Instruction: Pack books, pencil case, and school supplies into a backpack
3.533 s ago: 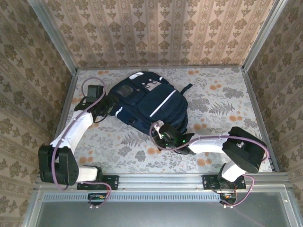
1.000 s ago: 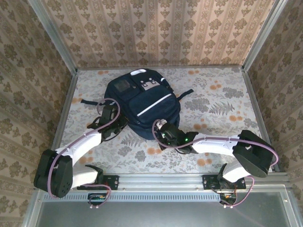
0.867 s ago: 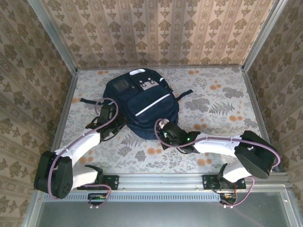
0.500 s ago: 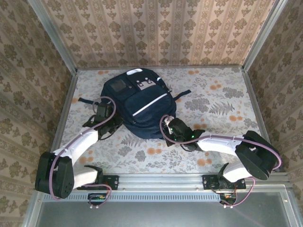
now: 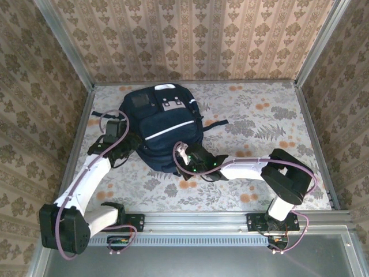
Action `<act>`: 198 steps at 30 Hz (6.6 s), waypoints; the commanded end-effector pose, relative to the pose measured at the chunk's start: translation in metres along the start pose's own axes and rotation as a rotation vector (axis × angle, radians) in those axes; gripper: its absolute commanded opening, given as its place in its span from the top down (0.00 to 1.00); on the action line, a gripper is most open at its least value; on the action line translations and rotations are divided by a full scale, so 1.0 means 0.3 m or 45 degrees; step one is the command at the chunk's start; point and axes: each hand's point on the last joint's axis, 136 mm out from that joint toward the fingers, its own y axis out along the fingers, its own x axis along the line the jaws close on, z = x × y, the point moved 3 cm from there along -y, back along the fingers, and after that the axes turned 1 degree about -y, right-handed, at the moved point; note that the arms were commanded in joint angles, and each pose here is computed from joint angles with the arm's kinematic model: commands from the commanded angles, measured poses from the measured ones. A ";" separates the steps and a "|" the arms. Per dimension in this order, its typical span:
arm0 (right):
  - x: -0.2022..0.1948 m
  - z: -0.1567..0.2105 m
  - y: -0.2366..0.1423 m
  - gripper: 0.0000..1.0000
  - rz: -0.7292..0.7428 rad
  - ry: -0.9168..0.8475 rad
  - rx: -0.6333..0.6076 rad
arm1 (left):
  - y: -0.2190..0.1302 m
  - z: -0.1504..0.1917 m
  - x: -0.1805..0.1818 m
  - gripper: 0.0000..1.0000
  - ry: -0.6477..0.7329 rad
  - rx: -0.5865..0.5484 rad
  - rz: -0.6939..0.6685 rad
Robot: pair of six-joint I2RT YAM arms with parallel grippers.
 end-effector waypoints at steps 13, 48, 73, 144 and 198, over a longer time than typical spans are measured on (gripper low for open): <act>0.097 -0.049 0.094 1.00 -0.097 0.021 -0.014 | 0.026 0.264 0.032 0.47 -0.219 0.308 -0.022; -0.011 0.053 0.028 1.00 0.069 -0.030 0.070 | 0.103 0.127 0.169 0.96 -0.239 0.130 -0.152; -0.314 0.131 -0.104 1.00 0.342 0.171 0.073 | 0.105 0.093 0.198 1.00 -0.226 0.115 -0.200; -0.044 0.013 0.091 1.00 0.071 0.052 0.053 | -0.012 0.044 0.223 1.00 -0.408 0.085 -0.121; -0.392 -0.109 -0.548 0.42 0.623 0.269 -0.488 | 0.011 0.647 -0.301 1.00 0.644 0.890 0.262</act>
